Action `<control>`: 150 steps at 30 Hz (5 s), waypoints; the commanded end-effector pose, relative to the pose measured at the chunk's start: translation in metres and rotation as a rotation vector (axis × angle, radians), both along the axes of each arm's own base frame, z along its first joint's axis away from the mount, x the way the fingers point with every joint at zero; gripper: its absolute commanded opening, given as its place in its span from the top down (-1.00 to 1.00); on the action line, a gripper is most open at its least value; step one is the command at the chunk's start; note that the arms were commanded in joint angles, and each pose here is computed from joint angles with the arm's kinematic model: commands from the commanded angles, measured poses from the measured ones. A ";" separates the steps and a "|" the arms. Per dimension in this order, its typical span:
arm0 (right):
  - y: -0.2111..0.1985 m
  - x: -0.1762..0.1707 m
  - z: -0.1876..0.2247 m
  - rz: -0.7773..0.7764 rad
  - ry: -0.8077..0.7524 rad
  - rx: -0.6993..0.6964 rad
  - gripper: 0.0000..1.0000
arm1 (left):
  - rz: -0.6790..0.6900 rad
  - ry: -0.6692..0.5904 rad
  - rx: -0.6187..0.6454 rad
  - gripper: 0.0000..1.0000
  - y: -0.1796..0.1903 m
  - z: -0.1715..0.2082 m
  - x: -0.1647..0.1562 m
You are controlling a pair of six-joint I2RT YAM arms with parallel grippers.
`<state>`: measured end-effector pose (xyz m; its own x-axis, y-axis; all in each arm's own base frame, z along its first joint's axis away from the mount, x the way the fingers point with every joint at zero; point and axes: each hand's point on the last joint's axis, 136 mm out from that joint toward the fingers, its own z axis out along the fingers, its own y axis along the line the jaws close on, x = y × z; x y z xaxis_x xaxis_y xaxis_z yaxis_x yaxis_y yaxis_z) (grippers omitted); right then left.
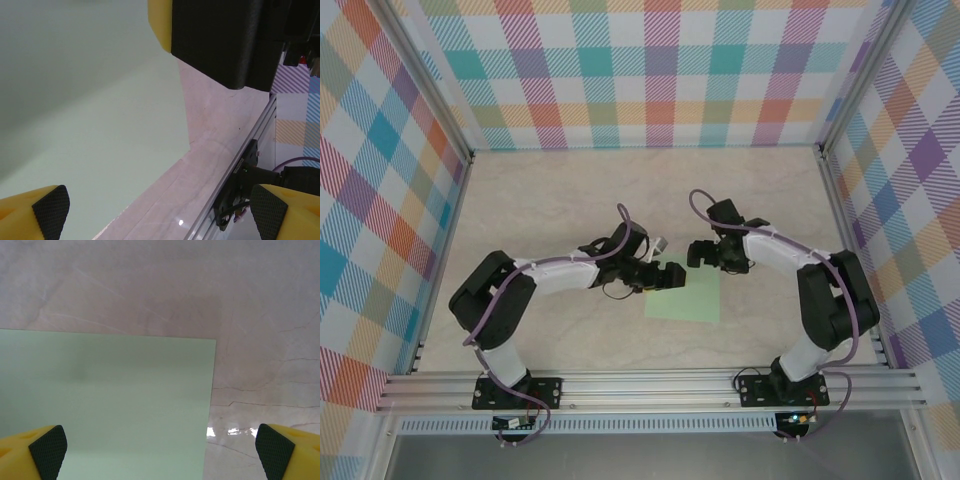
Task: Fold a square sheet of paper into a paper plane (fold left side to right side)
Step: Pick up the square sheet of paper from the center of the table, then place a square sheet of paper at the center of the table.
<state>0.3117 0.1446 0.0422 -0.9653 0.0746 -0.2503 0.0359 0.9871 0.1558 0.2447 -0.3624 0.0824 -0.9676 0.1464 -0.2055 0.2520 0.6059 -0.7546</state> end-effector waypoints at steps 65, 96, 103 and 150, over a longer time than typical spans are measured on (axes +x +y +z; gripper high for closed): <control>0.062 -0.029 0.044 0.174 0.020 0.581 0.53 | 0.233 -0.152 -0.045 -1.00 0.105 0.073 0.043; 0.068 -0.078 0.303 0.692 -0.447 1.053 0.54 | -0.199 -0.495 -0.493 -0.85 0.071 0.259 -0.004; 0.071 -0.079 0.302 0.696 -0.443 1.051 0.53 | -0.212 -0.467 -0.488 -0.52 0.062 0.252 -0.002; 0.089 0.049 -0.002 0.014 0.104 0.581 0.53 | 0.231 0.019 0.156 1.00 0.113 -0.014 0.093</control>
